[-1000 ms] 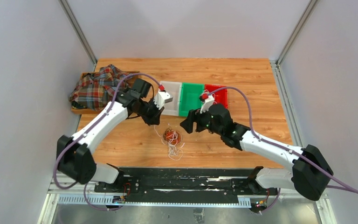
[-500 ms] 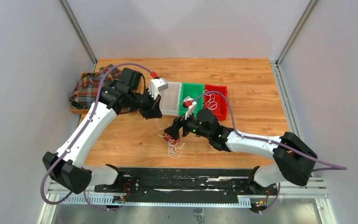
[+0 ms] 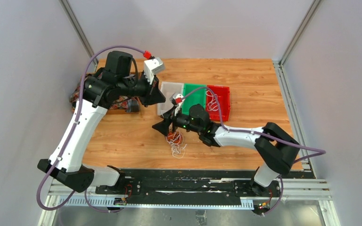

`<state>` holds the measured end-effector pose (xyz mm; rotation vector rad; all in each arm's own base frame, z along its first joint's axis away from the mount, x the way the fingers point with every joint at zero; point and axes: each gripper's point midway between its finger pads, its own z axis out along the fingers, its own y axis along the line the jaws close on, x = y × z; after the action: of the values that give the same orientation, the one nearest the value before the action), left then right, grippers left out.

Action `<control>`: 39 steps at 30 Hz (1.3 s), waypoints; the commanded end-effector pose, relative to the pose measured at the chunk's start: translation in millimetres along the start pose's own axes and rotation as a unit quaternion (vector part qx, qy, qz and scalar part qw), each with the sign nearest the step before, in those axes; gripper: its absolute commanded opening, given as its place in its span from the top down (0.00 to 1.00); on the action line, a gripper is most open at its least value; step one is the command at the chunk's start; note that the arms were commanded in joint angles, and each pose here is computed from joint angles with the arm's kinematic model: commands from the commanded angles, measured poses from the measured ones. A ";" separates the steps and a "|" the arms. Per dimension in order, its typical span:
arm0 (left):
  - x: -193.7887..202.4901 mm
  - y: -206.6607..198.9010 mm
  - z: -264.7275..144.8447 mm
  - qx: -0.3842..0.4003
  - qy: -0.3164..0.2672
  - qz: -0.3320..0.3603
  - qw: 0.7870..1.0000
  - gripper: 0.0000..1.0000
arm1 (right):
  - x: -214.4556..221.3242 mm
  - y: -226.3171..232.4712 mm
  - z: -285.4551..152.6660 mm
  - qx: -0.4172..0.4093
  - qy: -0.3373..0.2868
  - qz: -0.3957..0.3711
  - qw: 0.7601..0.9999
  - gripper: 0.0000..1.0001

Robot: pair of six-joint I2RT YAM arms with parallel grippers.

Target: Untangle the cables

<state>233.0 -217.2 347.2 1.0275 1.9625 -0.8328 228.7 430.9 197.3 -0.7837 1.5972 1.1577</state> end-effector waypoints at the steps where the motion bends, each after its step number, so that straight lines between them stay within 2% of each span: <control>1: -21.4 -17.1 -9.8 0.020 -0.021 0.001 1.000 1.00 | 0.4 6.3 21.8 -0.024 -0.013 0.000 1.000 0.34; 9: -76.2 -25.5 -46.4 -0.014 -0.094 0.067 0.993 1.00 | 62.8 -8.8 16.4 -0.007 0.049 0.036 0.998 0.53; 16: -131.7 -16.9 -95.8 -0.114 -0.170 0.135 0.970 1.00 | 97.6 -20.1 -7.0 0.024 0.083 0.044 0.995 0.58; 21: -175.9 -15.4 -141.9 -0.189 -0.240 0.174 0.936 1.00 | 108.4 -24.7 -18.7 0.041 0.094 0.047 0.994 0.59; 24: -199.2 -21.7 -173.3 -0.225 -0.294 0.201 0.907 0.99 | 110.8 -26.6 -23.0 0.048 0.097 0.047 0.993 0.59; 29: -232.6 -31.3 -233.7 -0.301 -0.391 0.244 0.835 1.00 | 116.0 -29.2 -33.2 0.061 0.104 0.048 0.992 0.59; 34: -252.1 -38.9 -289.2 -0.366 -0.467 0.248 0.766 1.00 | 115.2 -31.0 -38.5 0.069 0.106 0.044 0.991 0.59; 36: -255.1 -41.8 -296.3 -0.370 -0.479 0.248 0.757 1.00 | 112.6 -30.7 -38.5 0.069 0.105 0.041 0.991 0.58; 39: -250.4 -44.8 -286.2 -0.352 -0.467 0.259 0.769 1.00 | 107.7 -30.6 -38.0 0.070 0.104 0.036 0.991 0.58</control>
<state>211.2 -110.5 687.2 0.5100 0.9800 -0.1776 211.0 391.0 84.0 -0.7631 1.8809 1.0592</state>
